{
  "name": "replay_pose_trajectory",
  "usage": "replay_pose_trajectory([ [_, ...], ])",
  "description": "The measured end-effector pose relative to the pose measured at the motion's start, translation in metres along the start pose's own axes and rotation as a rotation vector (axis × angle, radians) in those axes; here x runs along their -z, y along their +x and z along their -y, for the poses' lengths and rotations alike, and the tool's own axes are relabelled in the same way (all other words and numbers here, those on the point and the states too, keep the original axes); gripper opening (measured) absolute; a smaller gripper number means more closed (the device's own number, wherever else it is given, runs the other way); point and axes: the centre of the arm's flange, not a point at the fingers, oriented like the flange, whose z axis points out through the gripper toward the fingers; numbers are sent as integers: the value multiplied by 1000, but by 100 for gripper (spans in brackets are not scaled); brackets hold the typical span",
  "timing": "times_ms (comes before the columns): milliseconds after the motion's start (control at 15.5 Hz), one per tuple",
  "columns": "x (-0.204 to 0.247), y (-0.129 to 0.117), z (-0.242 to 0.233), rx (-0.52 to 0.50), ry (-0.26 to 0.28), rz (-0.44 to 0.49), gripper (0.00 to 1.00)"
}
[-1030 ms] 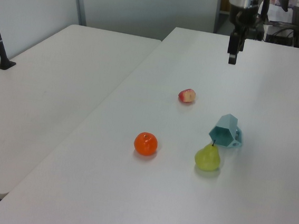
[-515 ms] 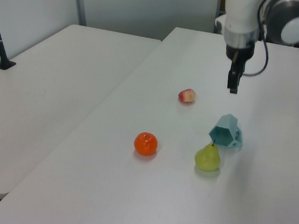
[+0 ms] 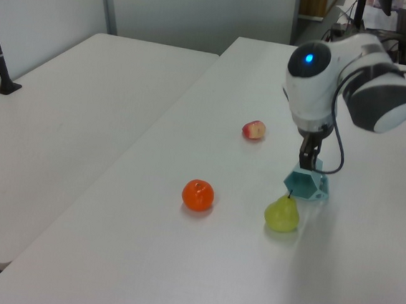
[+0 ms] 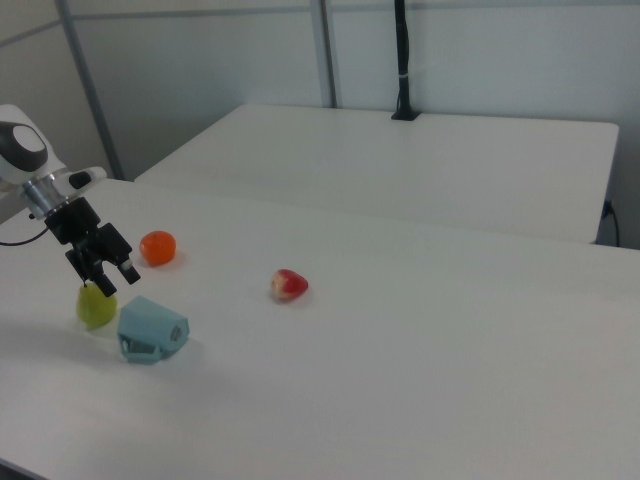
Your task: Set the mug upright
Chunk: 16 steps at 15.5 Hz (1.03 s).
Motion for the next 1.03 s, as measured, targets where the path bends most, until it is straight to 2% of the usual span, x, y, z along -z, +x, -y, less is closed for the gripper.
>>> replay_pose_trajectory([
  [386, -35, -4, 56, -62, -131, -50, 100],
  [579, -52, -2, 68, -71, -168, -56, 100],
  [708, -53, -1, 67, -70, -176, -62, 88],
  [837, -56, 1, 66, -68, -187, -68, 64],
  [901, -60, 2, 66, -65, -194, -66, 56],
  [1030, -63, 3, 66, -61, -219, -65, 53],
])
